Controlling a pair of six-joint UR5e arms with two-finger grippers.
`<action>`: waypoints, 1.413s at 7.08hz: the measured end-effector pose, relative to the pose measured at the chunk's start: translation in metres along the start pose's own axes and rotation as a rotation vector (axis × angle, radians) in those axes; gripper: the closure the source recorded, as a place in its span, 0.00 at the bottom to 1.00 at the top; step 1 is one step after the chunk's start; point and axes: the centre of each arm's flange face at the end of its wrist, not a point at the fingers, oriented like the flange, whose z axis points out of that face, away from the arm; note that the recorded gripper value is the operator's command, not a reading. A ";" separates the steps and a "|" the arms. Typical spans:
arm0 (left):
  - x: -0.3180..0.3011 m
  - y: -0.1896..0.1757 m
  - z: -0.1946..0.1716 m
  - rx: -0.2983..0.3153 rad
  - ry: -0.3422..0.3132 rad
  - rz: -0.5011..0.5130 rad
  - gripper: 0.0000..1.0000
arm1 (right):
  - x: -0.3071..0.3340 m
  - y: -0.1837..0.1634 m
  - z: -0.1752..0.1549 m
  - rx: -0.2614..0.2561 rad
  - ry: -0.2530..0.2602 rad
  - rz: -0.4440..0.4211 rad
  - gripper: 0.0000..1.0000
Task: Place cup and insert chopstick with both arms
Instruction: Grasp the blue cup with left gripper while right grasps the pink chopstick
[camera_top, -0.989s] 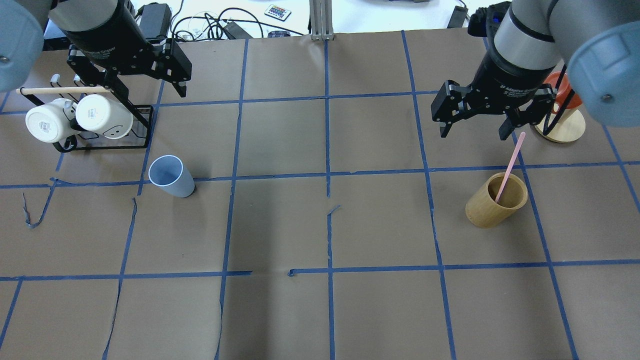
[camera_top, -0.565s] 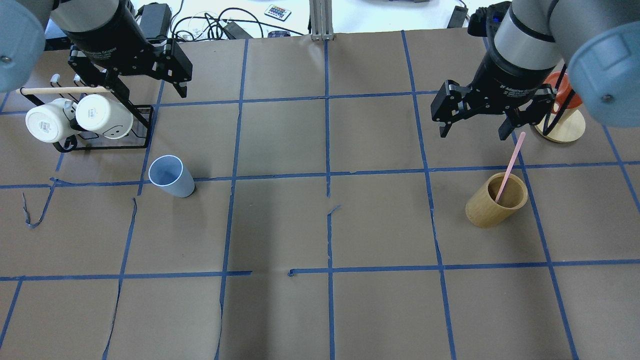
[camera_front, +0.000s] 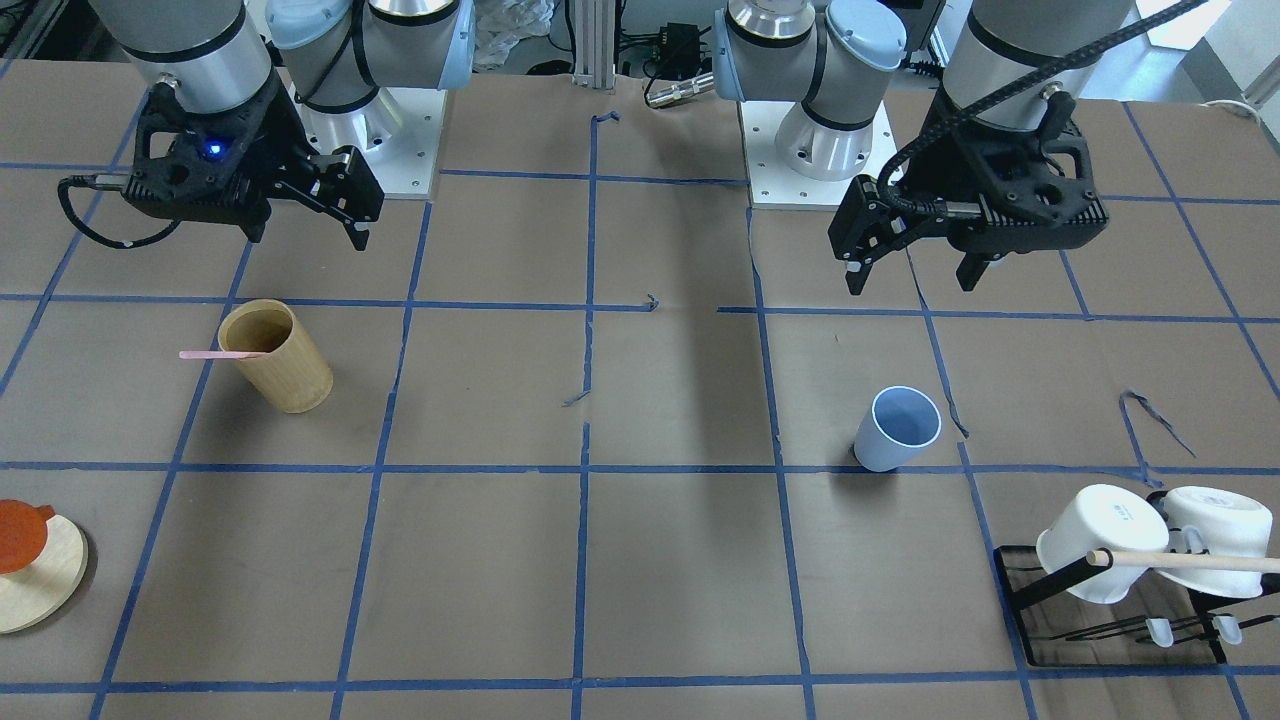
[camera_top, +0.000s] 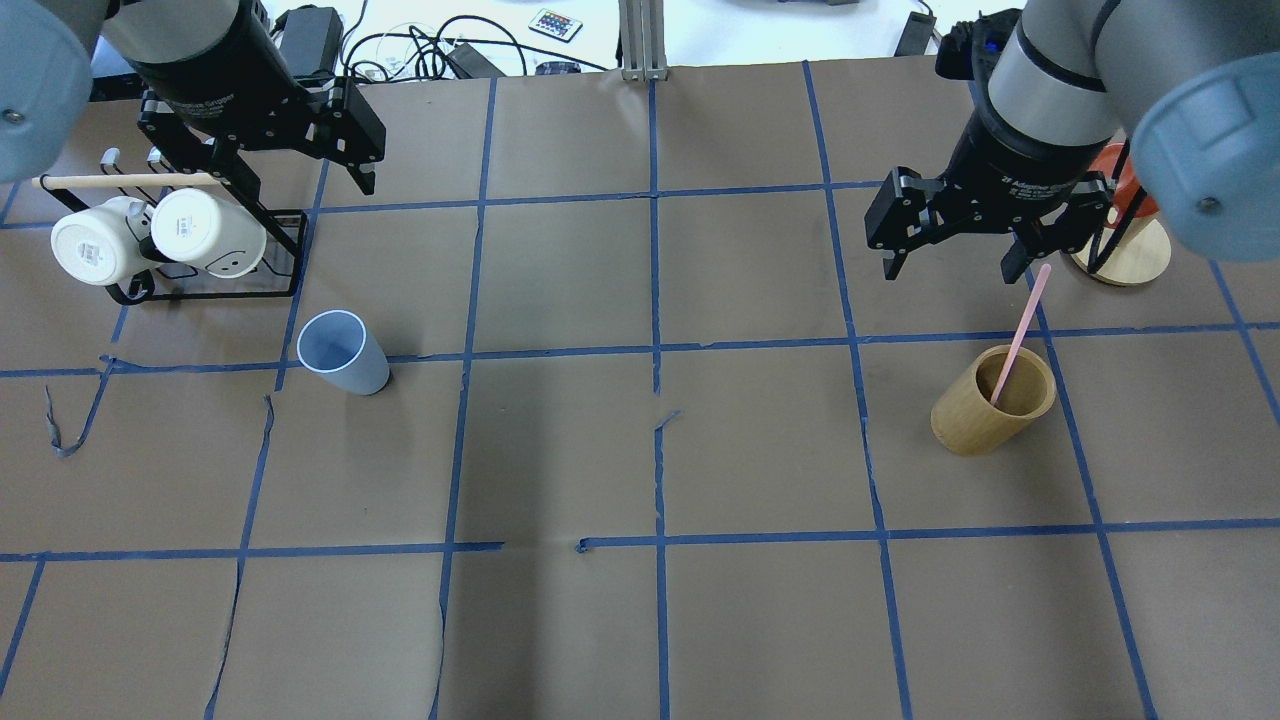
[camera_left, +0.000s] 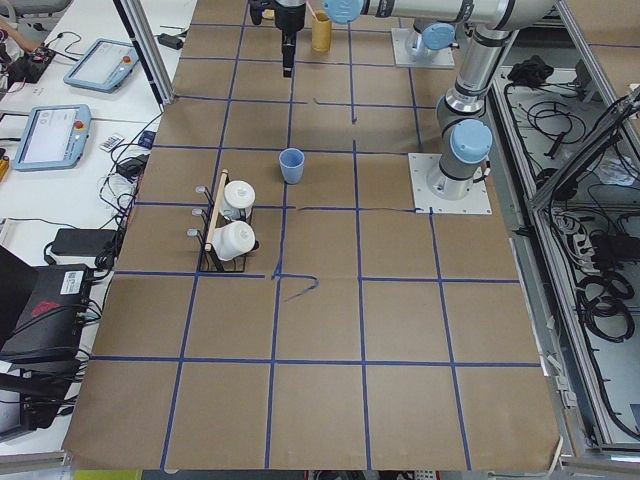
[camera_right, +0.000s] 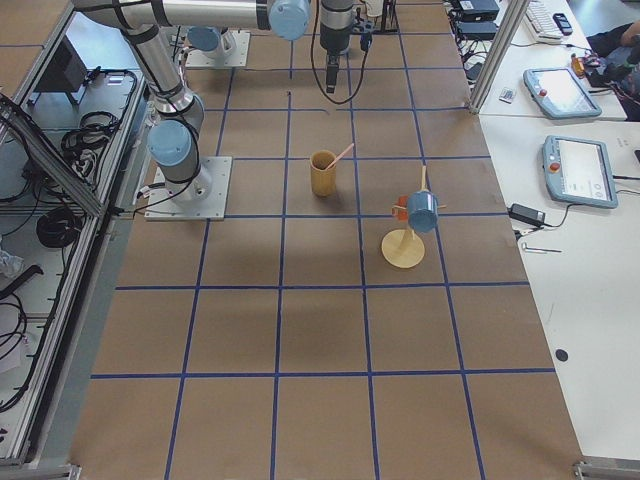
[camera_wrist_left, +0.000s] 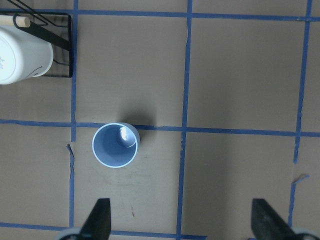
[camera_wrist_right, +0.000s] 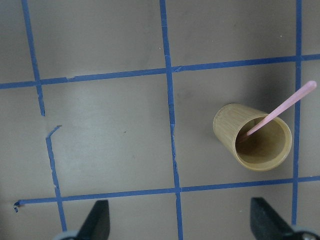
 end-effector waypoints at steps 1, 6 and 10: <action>0.000 0.000 0.000 -0.001 0.000 -0.001 0.00 | -0.001 0.001 0.001 0.000 -0.007 0.001 0.00; -0.078 -0.010 0.067 -0.092 -0.007 -0.011 0.00 | 0.031 -0.031 0.011 0.076 -0.011 0.048 0.00; -0.133 0.000 0.192 -0.114 0.050 -0.067 0.00 | 0.138 -0.046 0.091 0.114 0.002 0.054 0.10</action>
